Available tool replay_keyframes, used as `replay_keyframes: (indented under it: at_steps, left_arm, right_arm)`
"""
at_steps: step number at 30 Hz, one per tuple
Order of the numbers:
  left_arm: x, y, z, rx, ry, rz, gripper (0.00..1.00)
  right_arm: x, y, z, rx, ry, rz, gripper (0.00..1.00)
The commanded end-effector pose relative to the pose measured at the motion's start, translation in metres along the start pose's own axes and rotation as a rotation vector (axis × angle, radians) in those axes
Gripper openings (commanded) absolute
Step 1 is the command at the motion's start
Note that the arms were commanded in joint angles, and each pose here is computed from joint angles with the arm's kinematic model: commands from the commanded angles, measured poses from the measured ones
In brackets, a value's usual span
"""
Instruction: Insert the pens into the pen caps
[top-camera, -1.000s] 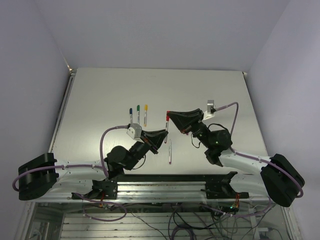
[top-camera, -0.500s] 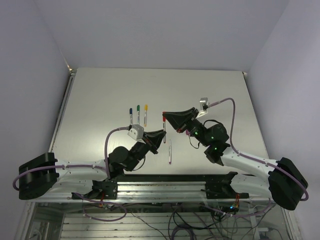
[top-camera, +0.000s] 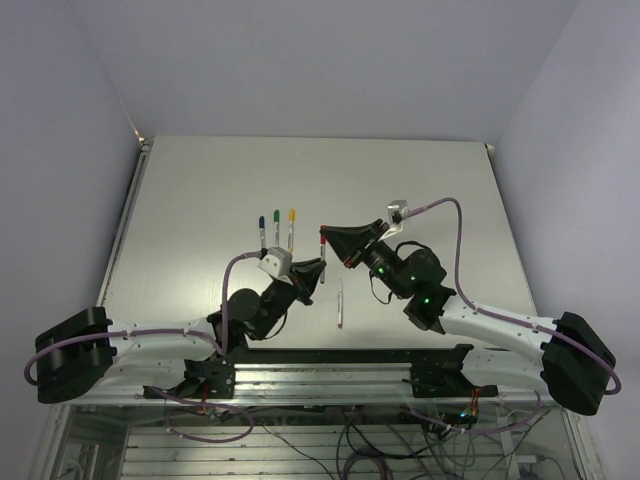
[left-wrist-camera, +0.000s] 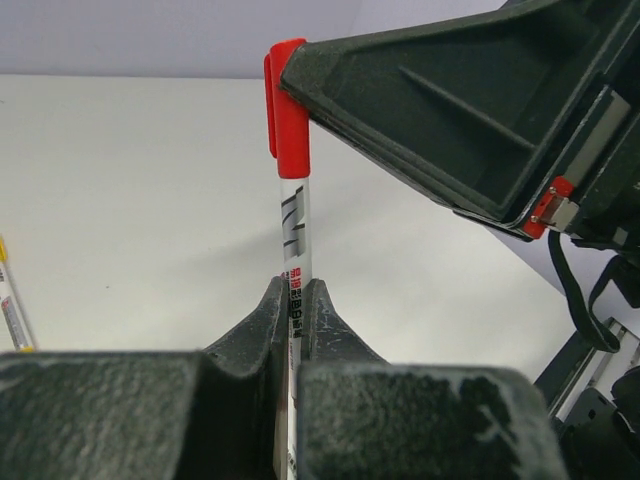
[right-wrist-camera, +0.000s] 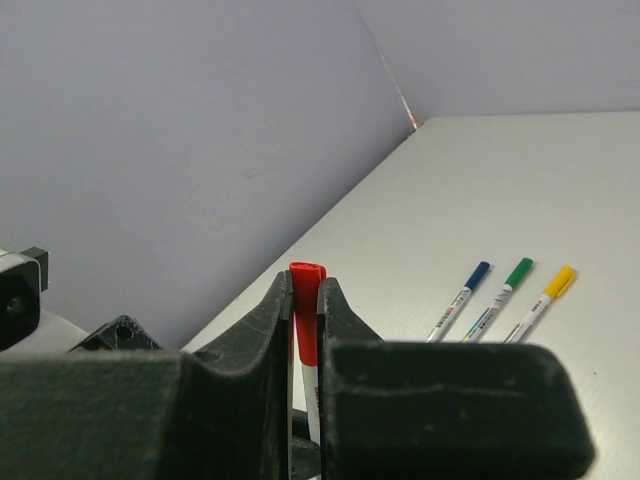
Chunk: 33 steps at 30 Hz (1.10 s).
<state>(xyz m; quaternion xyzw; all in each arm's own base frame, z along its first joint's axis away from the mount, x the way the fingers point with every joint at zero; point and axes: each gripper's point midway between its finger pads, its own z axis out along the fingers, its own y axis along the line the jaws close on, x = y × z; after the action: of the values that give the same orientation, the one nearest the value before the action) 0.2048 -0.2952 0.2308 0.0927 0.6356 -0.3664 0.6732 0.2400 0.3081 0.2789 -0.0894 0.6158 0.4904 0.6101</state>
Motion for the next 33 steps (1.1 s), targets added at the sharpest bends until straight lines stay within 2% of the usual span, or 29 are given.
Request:
replay_keyframes:
  at_steps: [1,7,11,13,15,19,25,33]
  left_arm:
    - [-0.122,-0.005,0.010,-0.014,-0.357,-0.182,0.07]
    - [-0.122,-0.001,0.010,-0.023,-0.338,-0.183,0.07]
    - [-0.109,-0.002,0.013,-0.022,-0.294,-0.181,0.07]
    - [-0.096,0.001,0.016,-0.041,-0.254,-0.178,0.07]
    - [-0.080,0.005,0.020,-0.077,-0.191,-0.166,0.07]
    - [-0.036,0.017,0.028,-0.160,-0.018,-0.114,0.07]
    - [0.010,0.052,0.031,-0.339,0.156,-0.023,0.07]
    - [0.037,0.117,0.062,-0.533,0.324,0.047,0.07]
  right_arm:
    - [0.107,-0.025,-0.038,0.082,0.390,-0.035,0.00]
    - [0.104,-0.023,-0.030,0.079,0.377,-0.059,0.00]
    - [0.089,-0.019,-0.014,0.078,0.325,-0.093,0.02]
    - [0.073,-0.014,-0.004,0.072,0.278,-0.120,0.18]
    - [0.054,-0.008,0.005,0.069,0.225,-0.149,0.29]
    - [0.003,0.003,0.016,0.086,0.088,-0.200,0.40]
    - [-0.055,0.002,-0.003,0.168,-0.065,-0.245,0.42]
    - [-0.060,-0.054,-0.054,0.470,-0.063,-0.246,0.42]
